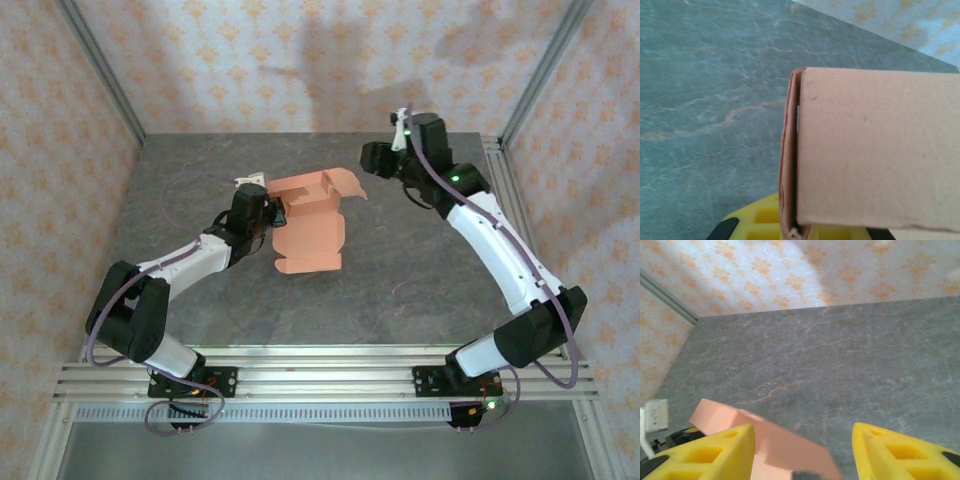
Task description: Fold the paper box
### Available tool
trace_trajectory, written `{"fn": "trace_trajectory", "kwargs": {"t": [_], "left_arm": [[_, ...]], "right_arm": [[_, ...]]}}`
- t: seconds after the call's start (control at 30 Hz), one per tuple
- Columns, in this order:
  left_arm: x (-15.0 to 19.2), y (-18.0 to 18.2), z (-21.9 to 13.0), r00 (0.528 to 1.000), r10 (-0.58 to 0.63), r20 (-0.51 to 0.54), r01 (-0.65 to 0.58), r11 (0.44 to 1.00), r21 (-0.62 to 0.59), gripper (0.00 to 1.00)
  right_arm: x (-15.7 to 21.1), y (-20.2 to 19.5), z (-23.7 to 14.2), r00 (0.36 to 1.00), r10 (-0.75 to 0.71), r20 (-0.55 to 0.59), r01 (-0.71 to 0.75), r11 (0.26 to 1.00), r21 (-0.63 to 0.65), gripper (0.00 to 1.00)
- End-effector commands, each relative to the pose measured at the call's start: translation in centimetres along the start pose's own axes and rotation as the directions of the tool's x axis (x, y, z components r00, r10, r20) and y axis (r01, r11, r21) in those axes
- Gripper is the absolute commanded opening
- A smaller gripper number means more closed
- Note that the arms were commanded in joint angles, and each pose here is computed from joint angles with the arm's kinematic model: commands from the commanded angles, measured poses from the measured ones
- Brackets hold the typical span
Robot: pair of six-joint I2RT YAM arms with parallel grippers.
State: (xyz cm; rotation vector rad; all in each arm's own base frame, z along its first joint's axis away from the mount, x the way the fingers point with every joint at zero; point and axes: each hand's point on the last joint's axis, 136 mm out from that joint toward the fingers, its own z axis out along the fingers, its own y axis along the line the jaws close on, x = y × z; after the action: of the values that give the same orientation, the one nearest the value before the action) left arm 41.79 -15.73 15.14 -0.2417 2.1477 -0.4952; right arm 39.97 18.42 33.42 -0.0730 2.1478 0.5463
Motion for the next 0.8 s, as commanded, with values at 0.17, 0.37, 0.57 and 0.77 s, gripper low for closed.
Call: {"fn": "trace_trajectory", "kwargs": {"t": [0.17, 0.37, 0.57, 0.77], "left_arm": [[-1.4, -4.8, -0.7, 0.998, -0.057, -0.033, 0.063, 0.974, 0.218, 0.00], [-1.8, -4.0, -0.2, 0.996, -0.083, -0.029, 0.086, 0.983, 0.163, 0.00], [-1.5, -3.7, 0.4, 0.994, -0.102, -0.049, 0.108, 0.985, 0.132, 0.00], [-1.3, -3.5, 0.7, 0.993, -0.102, -0.060, 0.109, 0.986, 0.123, 0.00]], "right_arm": [[3.4, -1.7, 1.8, 0.986, -0.018, -0.164, -0.012, 0.984, -0.178, 0.48], [6.4, 0.9, 2.3, 0.959, -0.135, -0.249, 0.059, 0.955, -0.292, 0.48], [7.5, 3.7, 2.2, 0.945, -0.224, -0.239, 0.131, 0.927, -0.351, 0.48], [8.1, 5.7, 2.8, 0.938, -0.262, -0.226, 0.163, 0.911, -0.378, 0.47]]}}
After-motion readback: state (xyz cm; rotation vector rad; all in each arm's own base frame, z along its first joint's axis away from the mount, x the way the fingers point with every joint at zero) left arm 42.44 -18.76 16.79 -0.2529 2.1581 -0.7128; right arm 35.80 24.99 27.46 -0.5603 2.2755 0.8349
